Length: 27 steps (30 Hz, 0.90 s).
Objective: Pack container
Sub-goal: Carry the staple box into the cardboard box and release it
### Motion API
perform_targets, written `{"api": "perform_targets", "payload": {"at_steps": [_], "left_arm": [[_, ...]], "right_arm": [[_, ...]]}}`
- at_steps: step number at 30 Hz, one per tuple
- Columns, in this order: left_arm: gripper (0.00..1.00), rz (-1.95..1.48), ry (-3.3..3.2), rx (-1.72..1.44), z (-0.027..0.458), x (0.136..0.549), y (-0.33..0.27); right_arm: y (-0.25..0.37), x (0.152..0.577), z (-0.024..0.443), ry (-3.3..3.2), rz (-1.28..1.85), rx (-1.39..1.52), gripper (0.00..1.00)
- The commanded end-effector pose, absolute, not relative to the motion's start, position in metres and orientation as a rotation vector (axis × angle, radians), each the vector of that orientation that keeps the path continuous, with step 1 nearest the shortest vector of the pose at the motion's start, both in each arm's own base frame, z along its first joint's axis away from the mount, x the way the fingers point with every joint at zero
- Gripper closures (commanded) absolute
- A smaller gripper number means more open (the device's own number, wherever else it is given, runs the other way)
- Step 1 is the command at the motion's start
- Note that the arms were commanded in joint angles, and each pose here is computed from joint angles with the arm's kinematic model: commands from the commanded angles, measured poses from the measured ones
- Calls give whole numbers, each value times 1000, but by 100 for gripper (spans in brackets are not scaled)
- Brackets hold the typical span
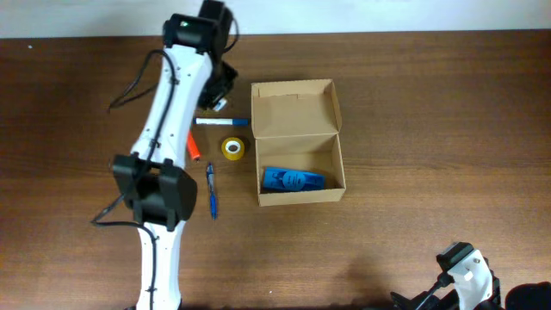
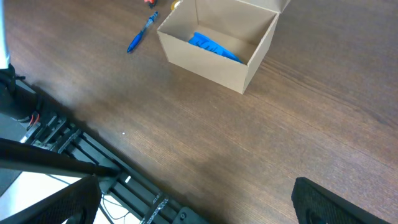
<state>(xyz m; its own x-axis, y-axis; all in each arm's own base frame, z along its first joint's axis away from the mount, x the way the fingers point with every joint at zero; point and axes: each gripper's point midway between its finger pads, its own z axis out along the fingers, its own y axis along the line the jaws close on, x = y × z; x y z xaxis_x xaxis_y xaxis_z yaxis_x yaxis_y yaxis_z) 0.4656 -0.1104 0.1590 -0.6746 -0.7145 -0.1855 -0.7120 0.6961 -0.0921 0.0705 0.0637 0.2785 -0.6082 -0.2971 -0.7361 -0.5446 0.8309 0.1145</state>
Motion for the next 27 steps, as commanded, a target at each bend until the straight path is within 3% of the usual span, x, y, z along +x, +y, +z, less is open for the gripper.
{"api": "perform_targets", "payload": {"at_steps": [1,15,23,27], "left_arm": [[81,-12,2727,-853,180,465,-140],[80,-22,2904,-320,181,375,-278],[80,-56,2893,-199,182,355,-313],[74,53,2849,-313,182,345,-308]], "right_arm": [[64,72,278,2267,423,-602,1],[64,72,278,2267,423,-602,1],[64,72,278,2267,423,-602,1],[64,72,278,2267,423,-602,1]]}}
